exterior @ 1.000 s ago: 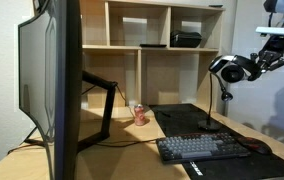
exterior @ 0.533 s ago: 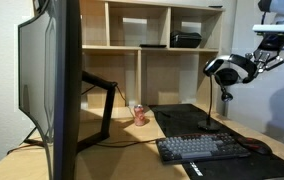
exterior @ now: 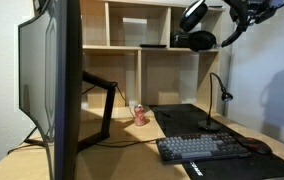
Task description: Hang the headphones on the monitor stand
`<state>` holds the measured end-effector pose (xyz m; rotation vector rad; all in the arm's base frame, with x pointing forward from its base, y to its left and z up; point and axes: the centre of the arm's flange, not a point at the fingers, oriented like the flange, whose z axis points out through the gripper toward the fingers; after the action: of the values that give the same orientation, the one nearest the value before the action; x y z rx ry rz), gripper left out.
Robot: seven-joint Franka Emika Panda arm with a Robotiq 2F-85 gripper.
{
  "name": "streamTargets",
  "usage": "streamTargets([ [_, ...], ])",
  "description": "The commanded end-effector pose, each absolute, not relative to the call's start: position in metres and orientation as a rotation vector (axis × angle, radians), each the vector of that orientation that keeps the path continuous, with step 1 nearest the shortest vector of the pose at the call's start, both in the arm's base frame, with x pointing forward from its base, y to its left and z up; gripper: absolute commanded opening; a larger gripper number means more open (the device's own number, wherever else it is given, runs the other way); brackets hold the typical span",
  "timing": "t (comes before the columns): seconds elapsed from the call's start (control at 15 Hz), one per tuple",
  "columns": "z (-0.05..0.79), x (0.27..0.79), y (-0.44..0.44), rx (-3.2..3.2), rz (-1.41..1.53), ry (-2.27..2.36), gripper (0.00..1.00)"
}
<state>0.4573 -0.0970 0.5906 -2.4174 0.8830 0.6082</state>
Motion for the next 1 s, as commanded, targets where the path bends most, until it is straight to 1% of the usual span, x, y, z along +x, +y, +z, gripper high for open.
streamTargets([
  [0.0,0.596,0.455,-0.090,-2.418,0.640,0.850,0.16],
  [0.07,0.597,0.455,-0.088,-2.419,0.655,0.835,0.04],
  [0.2,0.572,0.466,-0.075,-2.455,0.859,0.782,0.04],
  [0.6,0.544,0.497,0.067,-2.357,1.313,0.664,0.04],
  [0.67,0.533,0.480,0.037,-2.394,1.199,0.693,0.16],
  [0.8,0.526,0.484,0.073,-2.400,1.295,0.668,0.16],
  [0.93,0.523,0.486,0.077,-2.402,1.313,0.664,0.16],
])
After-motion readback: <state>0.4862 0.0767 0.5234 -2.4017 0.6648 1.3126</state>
